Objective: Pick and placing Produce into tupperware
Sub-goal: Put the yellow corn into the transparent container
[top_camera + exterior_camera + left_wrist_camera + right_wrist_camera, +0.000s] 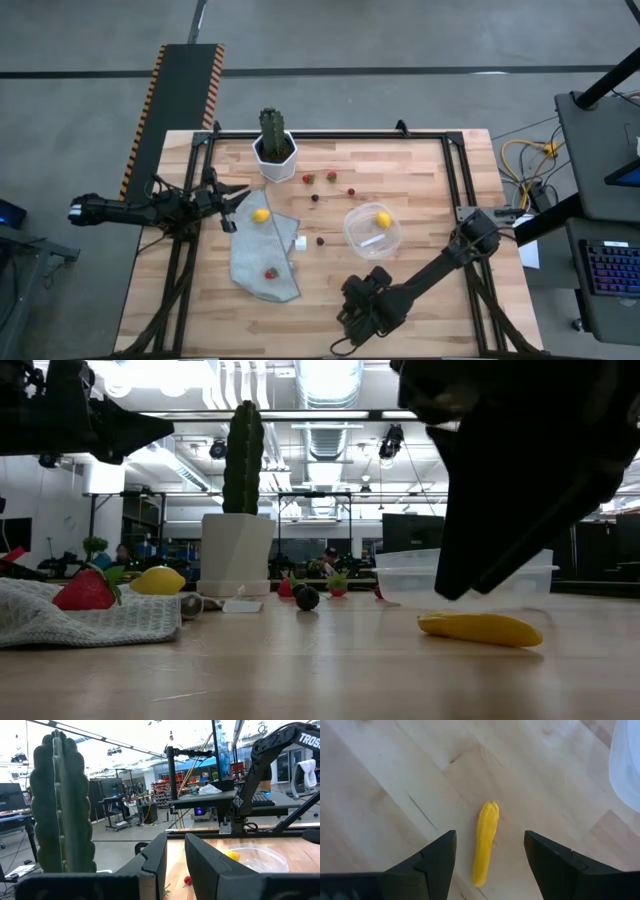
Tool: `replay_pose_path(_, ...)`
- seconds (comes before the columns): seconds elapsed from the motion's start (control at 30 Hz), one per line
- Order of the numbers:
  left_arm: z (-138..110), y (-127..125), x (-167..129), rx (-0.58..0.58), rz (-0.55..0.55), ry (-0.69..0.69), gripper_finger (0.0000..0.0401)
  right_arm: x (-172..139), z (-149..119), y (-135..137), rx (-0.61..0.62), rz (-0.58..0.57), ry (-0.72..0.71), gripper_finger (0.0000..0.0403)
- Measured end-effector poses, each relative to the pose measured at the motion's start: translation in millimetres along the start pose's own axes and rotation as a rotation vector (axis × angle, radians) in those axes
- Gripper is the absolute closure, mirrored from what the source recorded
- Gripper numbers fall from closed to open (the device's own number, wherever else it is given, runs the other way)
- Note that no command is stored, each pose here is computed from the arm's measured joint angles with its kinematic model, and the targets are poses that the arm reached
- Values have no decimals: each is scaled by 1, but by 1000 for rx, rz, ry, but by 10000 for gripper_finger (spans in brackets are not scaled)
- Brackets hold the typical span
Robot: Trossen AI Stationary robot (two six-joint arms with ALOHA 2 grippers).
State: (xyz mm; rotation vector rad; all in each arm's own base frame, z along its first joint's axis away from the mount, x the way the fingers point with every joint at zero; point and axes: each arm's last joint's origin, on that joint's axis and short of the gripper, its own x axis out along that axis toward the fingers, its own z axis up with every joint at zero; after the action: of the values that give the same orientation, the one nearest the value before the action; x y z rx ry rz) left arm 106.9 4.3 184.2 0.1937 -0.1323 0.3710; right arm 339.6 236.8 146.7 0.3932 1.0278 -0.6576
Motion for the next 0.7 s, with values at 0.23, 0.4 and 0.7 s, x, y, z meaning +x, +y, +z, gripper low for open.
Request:
replay_pose_path(0.23,0,0,0,0,0,-1,344,11,-6,0,-14,-26,15,177)
replay_pose_path(0.4,0,0,0,0,0,0,344,13,-7,-1,-4,-34,17,177)
replay_pose_path(0.7,0,0,0,0,-2,5,344,17,-11,-4,16,-33,35,177)
